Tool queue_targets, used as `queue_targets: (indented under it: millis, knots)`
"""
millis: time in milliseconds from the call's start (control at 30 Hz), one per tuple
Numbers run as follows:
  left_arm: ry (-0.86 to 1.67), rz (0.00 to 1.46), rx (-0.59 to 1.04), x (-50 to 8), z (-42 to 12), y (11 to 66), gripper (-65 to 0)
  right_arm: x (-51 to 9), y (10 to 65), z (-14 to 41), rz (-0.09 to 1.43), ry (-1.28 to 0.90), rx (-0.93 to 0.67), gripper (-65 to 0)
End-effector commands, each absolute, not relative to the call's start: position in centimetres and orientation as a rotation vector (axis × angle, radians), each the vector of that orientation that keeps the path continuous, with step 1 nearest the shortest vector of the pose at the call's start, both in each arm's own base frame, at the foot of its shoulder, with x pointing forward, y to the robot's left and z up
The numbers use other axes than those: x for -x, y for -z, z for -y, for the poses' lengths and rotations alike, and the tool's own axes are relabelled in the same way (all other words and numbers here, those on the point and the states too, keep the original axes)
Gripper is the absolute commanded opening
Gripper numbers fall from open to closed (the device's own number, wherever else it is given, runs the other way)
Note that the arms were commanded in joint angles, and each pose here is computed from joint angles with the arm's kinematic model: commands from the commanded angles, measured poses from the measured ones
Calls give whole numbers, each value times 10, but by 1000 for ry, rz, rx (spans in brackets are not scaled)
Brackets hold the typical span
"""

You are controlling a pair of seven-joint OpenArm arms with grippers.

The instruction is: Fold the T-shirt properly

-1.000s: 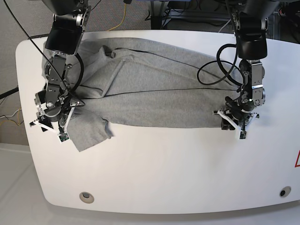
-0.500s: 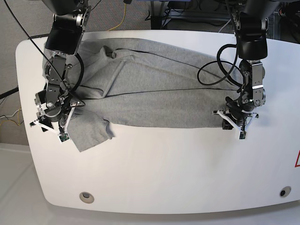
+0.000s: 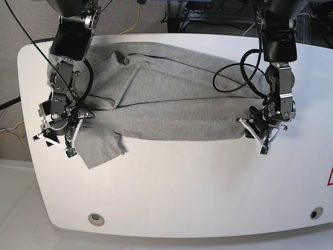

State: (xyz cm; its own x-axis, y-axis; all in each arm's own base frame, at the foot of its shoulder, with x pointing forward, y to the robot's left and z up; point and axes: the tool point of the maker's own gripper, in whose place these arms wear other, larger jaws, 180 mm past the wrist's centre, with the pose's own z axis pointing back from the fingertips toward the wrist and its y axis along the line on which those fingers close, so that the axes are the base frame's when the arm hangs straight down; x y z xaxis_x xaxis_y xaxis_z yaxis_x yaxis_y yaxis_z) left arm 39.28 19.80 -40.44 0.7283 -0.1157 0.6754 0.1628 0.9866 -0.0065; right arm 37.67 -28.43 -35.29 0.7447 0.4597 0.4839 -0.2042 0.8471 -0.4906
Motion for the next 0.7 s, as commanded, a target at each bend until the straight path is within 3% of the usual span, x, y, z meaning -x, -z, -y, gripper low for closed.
queue_targets:
  millis: [0, 333, 667]
  knots:
    - [176, 813, 54, -410, -198, 370, -618, -386, 334, 291, 677, -367, 463, -340]
    - [207, 805, 50, -405, -183, 351, -618, -386, 334, 291, 677, -366, 463, -340]
    - [211, 751, 59, -380, -180, 373, -618, -386, 334, 291, 676, -365, 462, -340]
